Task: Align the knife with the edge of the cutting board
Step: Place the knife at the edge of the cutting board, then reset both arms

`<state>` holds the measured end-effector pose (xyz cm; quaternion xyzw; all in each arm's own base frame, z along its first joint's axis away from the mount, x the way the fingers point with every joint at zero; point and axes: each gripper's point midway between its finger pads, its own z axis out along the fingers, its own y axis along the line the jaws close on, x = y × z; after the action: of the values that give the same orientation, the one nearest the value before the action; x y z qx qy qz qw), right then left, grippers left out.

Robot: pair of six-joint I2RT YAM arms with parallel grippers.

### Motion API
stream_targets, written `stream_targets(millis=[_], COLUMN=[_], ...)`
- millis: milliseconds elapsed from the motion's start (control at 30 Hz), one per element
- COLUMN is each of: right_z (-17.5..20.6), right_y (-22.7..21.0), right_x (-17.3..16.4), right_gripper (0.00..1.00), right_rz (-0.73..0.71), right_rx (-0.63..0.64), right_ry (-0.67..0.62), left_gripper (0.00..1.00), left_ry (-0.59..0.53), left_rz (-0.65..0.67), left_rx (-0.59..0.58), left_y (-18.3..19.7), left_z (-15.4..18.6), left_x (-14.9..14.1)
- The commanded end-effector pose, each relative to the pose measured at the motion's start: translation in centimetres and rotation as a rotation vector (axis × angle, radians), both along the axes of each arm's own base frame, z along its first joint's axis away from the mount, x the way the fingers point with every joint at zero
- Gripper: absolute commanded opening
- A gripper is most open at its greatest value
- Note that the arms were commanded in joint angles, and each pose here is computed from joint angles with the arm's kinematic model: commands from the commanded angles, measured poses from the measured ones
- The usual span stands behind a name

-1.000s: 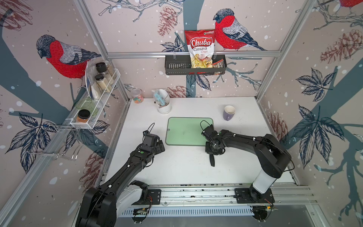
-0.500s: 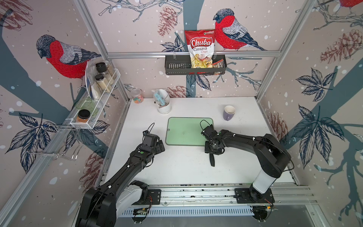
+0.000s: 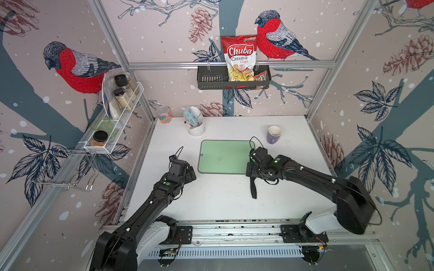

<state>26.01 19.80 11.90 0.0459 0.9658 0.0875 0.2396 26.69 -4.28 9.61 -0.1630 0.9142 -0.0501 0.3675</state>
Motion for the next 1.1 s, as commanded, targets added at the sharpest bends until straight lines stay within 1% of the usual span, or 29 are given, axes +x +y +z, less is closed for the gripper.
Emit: stream_targets(millis=[0, 67, 133, 167, 233, 267, 333, 433, 500, 533, 567, 600, 633, 667, 700, 767, 800, 867, 900, 933, 967, 1000, 1067], right_z=[5.5, 8.3, 10.4, 11.0, 11.4, 11.1, 10.2, 8.5, 7.8, 7.2, 6.4, 5.7, 4.9, 4.7, 4.2, 2.8, 2.4, 1.9, 2.1, 2.1, 2.0, 2.5, 2.8], right_y=[-4.2, -6.8, -9.5, -10.8, -12.9, -13.9, -16.3, -19.8, -22.7, -23.8, -24.6, -24.7, -24.7, -25.0, -25.3, -25.8, -26.2, -27.4, -27.6, -27.6, -27.7, -27.2, -26.9], right_x=[2.4, 3.2, 3.7, 3.8, 3.5, 3.4, 2.9, 2.3, 1.4, 1.1, 1.1, 1.6, 2.1, 2.3, 2.5, 2.8, 2.7, 2.1, 2.6, 3.5, 4.3, 5.1, 5.6], right_gripper=[1.0, 1.0, 1.0, 1.0, 1.0, 1.0, 1.0, 1.0, 1.0, 1.0, 1.0, 1.0, 1.0, 1.0, 1.0, 1.0, 1.0, 1.0, 1.0, 1.0, 1.0, 1.0, 1.0], right_rz=[-0.09, -0.165, -0.222, -0.254, -0.265, -0.285, -0.346, -0.452, -0.583, -0.623, -0.651, -0.641, -0.618, -0.632, -0.646, -0.678, -0.716, -0.816, -0.82, -0.804, -0.765, -0.727, -0.685], right_rx=[-0.05, -0.009, -0.004, -0.011, -0.057, -0.089, -0.171, -0.307, -0.44, -0.496, -0.499, -0.47, -0.449, -0.442, -0.437, -0.389, -0.355, -0.309, -0.278, -0.282, -0.355, -0.394, -0.421], right_ry=[-0.256, -0.384, -0.522, -0.589, -0.707, -0.738, -0.756, -0.728, -0.718, -0.709, -0.688, -0.674, -0.665, -0.678, -0.694, -0.747, -0.795, -0.87, -0.893, -0.89, -0.854, -0.848, -0.885], left_gripper=[0.93, 0.96, 0.96, 0.96, 0.96, 0.96, 0.96, 0.96, 0.96, 0.96, 0.96, 0.96, 0.96, 0.96, 0.96, 0.96, 0.96, 0.96, 0.96, 0.96, 0.95, 0.95, 0.96], left_ry=[-0.112, -0.206, -0.281, -0.308, -0.354, -0.373, -0.385, -0.397, -0.415, -0.429, -0.478, -0.497, -0.499, -0.501, -0.476, -0.495, -0.511, -0.528, -0.514, -0.511, -0.522, -0.526, -0.491], left_rz=[0.041, 0.055, 0.06, 0.07, 0.09, 0.094, 0.11, 0.144, 0.158, 0.142, 0.13, 0.11, 0.075, 0.056, 0.04, 0.03, 0.016, -0.036, -0.032, 0.006, -0.005, -0.034, -0.085], left_rx=[0.054, 0.049, 0.054, 0.065, 0.108, 0.135, 0.196, 0.298, 0.38, 0.423, 0.45, 0.488, 0.531, 0.554, 0.584, 0.587, 0.574, 0.519, 0.501, 0.512, 0.519, 0.504, 0.477], left_y=[1.2, 1.6, 1.8, 2.1, 2.7, 2.9, 3.4, 4.3, 5.0, 5.1, 4.9, 4.9, 4.7, 4.6, 4.8, 4.8, 4.7, 4.1, 4.6, 5.4, 5.3, 5.1, 4.8], left_z=[2.8, 4.6, 6.4, 7.1, 8.6, 9.1, 9.4, 9.7, 9.8, 9.4, 9.8, 9.3, 8.6, 8.1, 6.8, 5.9, 5.5, 4.3, 3.6, 3.6, 3.7, 3.3, 2.0], left_x=[0.1, 0.2, 0.5, 0.6, 1.1, 1.5, 2.3, 3.6, 4.1, 4.4, 4.8, 5.1, 5.3, 5.6, 6.0, 6.8, 7.2, 8.1, 8.6, 9.0, 9.4, 9.6, 10.4])
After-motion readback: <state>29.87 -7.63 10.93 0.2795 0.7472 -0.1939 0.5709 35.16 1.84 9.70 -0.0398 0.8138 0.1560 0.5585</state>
